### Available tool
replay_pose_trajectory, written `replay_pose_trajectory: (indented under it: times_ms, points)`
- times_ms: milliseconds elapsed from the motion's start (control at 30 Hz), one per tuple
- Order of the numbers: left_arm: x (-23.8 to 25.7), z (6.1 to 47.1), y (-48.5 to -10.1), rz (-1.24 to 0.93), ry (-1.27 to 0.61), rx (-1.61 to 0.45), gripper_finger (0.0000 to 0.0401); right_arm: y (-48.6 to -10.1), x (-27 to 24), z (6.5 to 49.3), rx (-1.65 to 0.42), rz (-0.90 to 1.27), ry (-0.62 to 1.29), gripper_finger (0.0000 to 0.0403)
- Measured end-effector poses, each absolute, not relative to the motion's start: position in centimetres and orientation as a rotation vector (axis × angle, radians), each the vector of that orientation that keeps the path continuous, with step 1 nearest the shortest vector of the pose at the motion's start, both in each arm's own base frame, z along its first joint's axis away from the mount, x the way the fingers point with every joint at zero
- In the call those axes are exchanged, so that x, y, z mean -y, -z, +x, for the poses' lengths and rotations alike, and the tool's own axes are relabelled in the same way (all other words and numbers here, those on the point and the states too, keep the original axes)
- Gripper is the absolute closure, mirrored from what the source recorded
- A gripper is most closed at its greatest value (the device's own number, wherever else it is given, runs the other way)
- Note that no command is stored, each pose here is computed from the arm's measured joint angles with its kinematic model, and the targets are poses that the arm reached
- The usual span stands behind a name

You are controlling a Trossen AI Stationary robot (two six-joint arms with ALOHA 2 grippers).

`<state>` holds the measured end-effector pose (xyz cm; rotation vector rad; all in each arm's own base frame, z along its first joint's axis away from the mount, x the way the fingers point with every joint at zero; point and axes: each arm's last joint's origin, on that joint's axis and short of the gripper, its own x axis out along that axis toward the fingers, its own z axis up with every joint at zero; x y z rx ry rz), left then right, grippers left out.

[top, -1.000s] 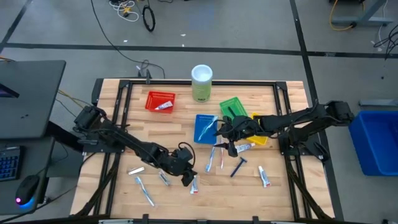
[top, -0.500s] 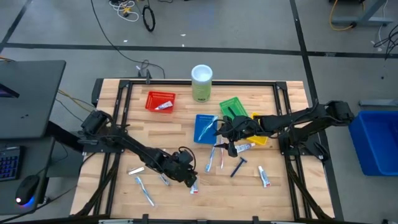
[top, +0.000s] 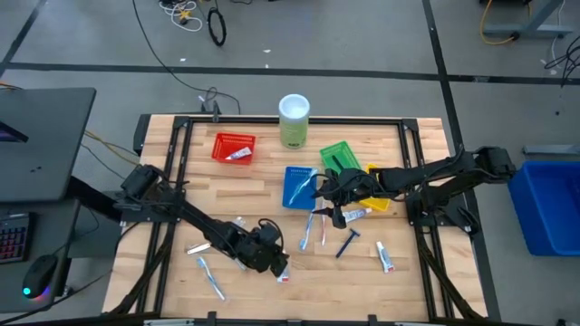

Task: Pick & Place Travel size toiletries
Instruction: Put the white toothpaste into the red bin

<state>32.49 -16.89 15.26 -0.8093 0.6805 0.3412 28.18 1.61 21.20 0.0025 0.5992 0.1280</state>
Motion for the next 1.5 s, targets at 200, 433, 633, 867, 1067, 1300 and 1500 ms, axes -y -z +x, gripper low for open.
replay_pose_trajectory:
  times_ms: [200, 433, 633, 867, 1067, 1300, 1500]
  points:
    - [17.7, 32.1, -15.3, -0.833, -0.317, -0.693, 0.0198, -21.2, -1.6, 28.2, -0.597, 0.002, -0.128, 0.0158]
    - [17.8, 32.1, -15.3, -0.880, -0.341, -0.679, 0.0198, -21.2, -1.6, 28.2, -0.597, 0.002, -0.128, 0.0148]
    - [18.5, 33.0, -12.9, -0.881, -0.311, -0.751, 0.0198, -21.2, -1.6, 28.2, -0.602, -0.006, -0.131, 0.0158]
    - [19.1, 34.0, -12.1, -0.803, -0.278, -0.779, 0.0198, -21.1, -1.6, 28.1, -0.609, -0.006, -0.130, 0.0170]
    - [19.1, 33.9, -12.0, -0.664, -0.214, -0.811, 0.0207, -21.1, -1.6, 28.1, -0.610, -0.006, -0.131, 0.0168]
    - [19.0, 33.7, -11.8, -0.493, -0.137, -0.860, 0.0244, -21.1, -1.6, 28.1, -0.610, -0.006, -0.131, 0.0157]
    - [18.9, 33.7, -11.7, -0.478, -0.142, -0.854, 0.0287, -21.1, -1.6, 28.1, -0.610, -0.006, -0.131, 0.0153]
